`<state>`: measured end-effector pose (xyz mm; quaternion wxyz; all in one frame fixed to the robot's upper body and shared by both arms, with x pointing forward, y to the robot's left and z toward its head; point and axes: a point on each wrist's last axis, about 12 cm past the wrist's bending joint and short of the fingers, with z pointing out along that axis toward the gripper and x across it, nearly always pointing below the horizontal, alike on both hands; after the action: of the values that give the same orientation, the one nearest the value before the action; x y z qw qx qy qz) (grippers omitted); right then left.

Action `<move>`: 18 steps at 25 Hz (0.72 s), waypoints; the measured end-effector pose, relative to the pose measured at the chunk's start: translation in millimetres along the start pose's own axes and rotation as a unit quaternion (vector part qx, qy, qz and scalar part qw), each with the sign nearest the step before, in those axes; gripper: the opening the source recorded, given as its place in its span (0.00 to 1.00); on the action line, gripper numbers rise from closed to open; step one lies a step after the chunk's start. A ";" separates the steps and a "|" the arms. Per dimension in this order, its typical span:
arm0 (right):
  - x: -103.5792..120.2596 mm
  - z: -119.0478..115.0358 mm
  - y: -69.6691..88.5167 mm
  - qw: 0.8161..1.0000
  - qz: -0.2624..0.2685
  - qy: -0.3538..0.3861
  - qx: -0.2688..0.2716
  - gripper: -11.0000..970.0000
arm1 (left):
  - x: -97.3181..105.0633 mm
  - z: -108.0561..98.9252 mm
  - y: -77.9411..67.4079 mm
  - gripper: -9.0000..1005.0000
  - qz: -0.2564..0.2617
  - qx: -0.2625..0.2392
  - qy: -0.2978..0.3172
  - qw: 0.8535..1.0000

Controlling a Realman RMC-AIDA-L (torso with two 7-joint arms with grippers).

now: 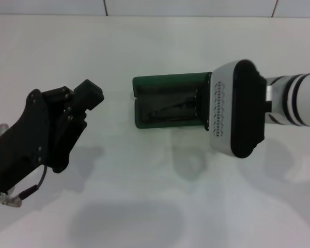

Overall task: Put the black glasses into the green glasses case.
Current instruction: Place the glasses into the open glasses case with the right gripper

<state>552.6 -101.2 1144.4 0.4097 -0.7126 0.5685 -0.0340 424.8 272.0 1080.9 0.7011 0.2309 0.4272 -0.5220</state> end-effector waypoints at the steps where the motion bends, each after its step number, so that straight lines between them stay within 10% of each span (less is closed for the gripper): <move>1: 1.0 2.4 1.1 1.000 -0.006 0.004 0.001 0.05 | 0.4 -0.4 -0.1 0.05 0.000 -0.003 -0.001 1.000; 18: 5.6 21.8 7.3 0.998 -0.040 0.004 0.041 0.05 | 5.3 -0.3 -2.0 0.05 -0.006 -0.016 -0.003 1.000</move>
<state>560.1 -94.1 1123.1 0.4344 -0.7175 0.5392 -0.0765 423.3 268.7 1076.5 0.7027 0.2153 0.4352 -0.5200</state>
